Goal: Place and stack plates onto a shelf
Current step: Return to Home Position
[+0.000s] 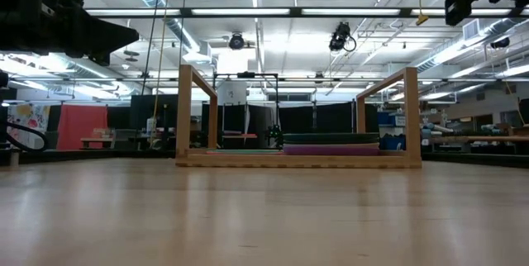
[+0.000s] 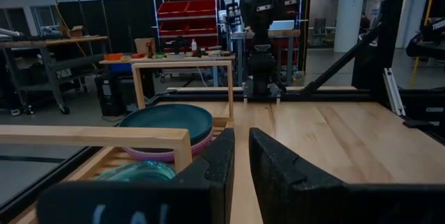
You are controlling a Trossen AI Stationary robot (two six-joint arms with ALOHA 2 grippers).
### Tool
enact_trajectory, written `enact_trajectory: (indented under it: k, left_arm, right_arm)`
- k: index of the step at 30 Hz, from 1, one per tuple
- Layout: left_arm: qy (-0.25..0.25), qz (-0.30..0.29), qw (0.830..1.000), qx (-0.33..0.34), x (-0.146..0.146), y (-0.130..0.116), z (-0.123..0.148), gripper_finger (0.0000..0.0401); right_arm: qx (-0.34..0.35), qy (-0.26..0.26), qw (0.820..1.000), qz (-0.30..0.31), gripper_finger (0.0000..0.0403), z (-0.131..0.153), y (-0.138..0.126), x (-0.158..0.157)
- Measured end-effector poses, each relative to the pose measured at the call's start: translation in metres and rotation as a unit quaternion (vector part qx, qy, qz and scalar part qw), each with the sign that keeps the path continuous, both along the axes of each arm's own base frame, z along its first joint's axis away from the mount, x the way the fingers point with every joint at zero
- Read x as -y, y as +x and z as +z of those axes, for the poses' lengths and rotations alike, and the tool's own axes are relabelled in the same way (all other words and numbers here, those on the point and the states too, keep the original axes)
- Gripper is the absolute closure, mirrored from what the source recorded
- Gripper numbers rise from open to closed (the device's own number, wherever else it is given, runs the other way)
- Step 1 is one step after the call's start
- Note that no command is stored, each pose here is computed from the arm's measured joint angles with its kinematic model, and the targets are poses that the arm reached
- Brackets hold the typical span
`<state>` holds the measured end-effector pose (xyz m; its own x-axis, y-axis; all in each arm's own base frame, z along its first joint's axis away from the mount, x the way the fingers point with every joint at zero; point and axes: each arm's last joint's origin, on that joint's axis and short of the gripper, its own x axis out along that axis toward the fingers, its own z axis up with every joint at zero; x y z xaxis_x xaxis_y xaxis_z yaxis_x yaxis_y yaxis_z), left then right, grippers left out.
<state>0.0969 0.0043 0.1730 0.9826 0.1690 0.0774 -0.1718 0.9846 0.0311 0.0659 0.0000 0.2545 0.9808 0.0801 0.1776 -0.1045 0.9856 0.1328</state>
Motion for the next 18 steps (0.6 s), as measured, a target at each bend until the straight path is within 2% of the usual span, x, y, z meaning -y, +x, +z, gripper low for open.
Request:
enact_trajectory:
  k: [13,18]
  left_arm:
    - [-0.003,0.000,1.000,0.001,0.000,0.000,0.000,0.0351]
    - [-0.004,0.000,1.000,0.000,0.000,0.000,0.000,0.0351]
  right_arm:
    - [0.010,0.001,1.000,-0.002,0.0205,-0.042,0.021,0.001]
    - [0.004,0.011,1.000,-0.029,0.0205,-0.059,0.027,0.003]
